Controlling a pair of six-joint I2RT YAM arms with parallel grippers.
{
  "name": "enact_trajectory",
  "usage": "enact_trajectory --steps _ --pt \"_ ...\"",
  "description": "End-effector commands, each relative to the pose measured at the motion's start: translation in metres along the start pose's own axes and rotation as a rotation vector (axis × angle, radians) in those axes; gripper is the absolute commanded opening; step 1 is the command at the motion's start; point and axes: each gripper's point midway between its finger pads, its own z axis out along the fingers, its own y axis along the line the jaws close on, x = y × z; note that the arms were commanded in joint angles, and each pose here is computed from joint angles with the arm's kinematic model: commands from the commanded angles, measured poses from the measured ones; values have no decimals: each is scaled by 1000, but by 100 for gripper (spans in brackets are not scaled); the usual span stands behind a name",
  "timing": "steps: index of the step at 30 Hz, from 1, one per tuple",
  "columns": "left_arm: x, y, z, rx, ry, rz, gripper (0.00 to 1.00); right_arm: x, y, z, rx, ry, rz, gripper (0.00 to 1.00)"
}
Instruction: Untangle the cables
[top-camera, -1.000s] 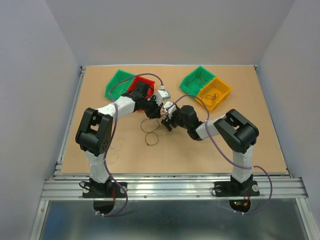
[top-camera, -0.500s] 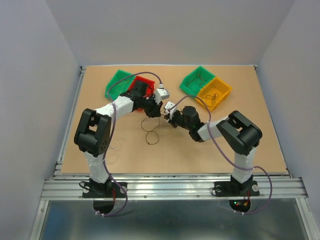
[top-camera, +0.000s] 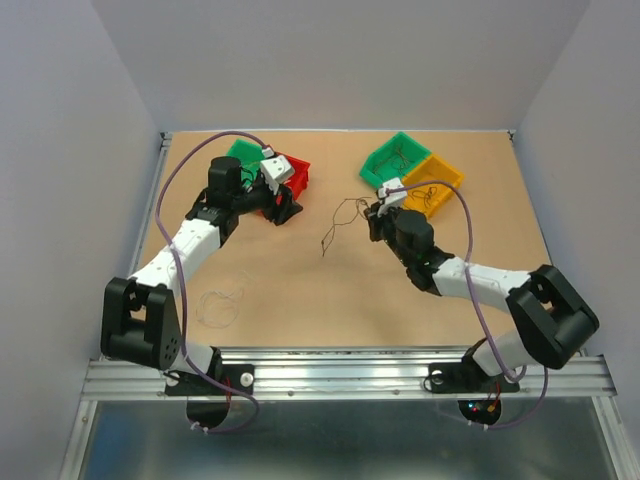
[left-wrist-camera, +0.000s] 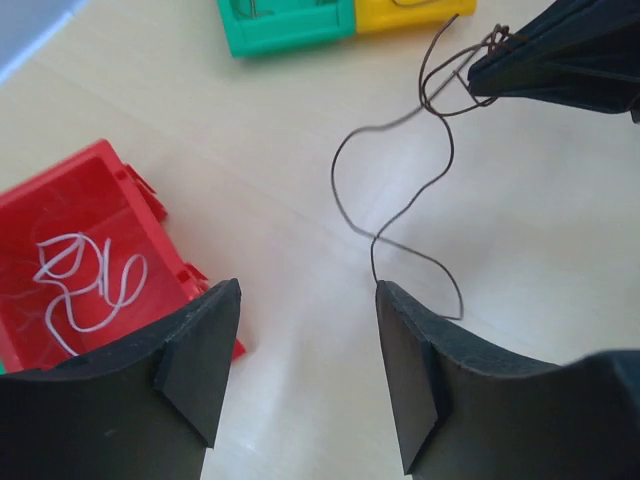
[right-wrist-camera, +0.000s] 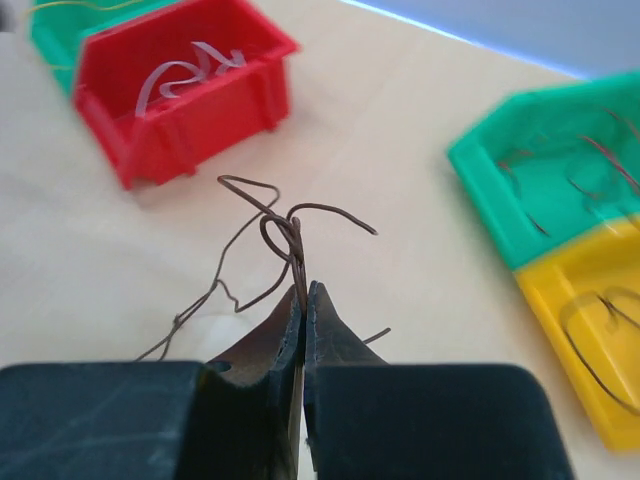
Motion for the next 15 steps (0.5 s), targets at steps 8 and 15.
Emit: enact_trajectory --steps 8,15 --pt "-41 -9 -16 -31 -165 89 68 -38 -139 -47 569 34 298 1" --pt "-39 -7 -15 -38 -162 87 68 -84 -180 -35 636 -17 324 1"
